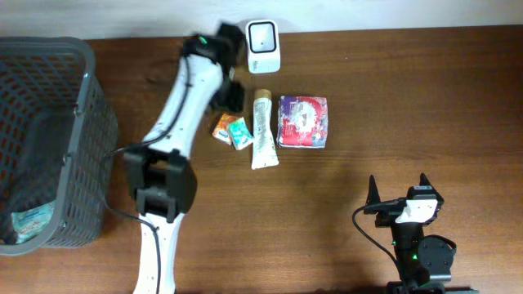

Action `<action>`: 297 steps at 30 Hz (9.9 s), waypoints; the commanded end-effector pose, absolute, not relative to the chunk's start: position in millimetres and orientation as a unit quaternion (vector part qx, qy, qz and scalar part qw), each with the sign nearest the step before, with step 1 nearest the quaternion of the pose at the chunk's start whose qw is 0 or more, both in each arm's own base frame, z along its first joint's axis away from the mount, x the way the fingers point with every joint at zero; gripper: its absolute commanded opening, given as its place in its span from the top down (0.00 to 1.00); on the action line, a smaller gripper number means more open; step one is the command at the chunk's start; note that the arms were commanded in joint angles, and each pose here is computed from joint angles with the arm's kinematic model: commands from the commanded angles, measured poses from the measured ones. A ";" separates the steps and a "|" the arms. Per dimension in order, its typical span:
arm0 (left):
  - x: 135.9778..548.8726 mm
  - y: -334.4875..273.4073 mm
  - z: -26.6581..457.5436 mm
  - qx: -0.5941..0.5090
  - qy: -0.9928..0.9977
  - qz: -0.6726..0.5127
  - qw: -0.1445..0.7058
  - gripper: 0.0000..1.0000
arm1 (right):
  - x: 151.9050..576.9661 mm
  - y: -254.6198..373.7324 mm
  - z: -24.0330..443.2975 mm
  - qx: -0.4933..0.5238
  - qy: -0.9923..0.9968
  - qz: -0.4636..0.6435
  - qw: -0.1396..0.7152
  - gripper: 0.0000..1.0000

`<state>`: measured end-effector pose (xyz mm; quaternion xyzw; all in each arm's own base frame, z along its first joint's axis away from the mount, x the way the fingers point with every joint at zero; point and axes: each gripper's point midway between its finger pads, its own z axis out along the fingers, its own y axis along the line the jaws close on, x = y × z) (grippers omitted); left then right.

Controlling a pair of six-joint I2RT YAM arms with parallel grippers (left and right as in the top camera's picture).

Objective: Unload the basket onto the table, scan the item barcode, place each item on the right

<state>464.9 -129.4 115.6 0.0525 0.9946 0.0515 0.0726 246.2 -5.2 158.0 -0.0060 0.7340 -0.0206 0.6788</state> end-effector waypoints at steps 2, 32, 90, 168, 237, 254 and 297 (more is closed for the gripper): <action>484.7 -75.5 278.8 -0.035 0.964 0.025 0.263 0.01 | 246.2 -4.8 154.6 -0.008 0.736 -0.023 0.677 0.01; 301.5 266.2 131.3 -0.581 0.799 0.151 0.049 0.01 | 246.2 -4.8 154.6 -0.008 0.736 -0.023 0.677 0.01; 408.7 16.6 391.3 -0.217 0.863 -0.194 0.413 1.00 | 246.2 -4.8 154.6 -0.008 0.736 -0.023 0.677 0.01; 388.2 168.1 364.2 -0.370 0.871 -0.076 0.315 0.01 | 227.3 66.3 227.8 -0.079 0.624 0.219 0.746 0.01; 388.1 168.0 364.4 -0.370 0.871 -0.076 0.315 0.01 | 386.6 138.9 82.6 -0.098 0.981 -0.161 0.052 0.73; 388.1 168.0 364.4 -0.370 0.871 -0.076 0.315 0.01 | 415.6 105.1 114.8 -0.050 0.934 0.353 0.028 0.04; 388.1 168.0 364.4 -0.370 0.871 -0.076 0.315 0.01 | 383.0 102.9 35.1 0.186 0.952 0.245 0.010 0.28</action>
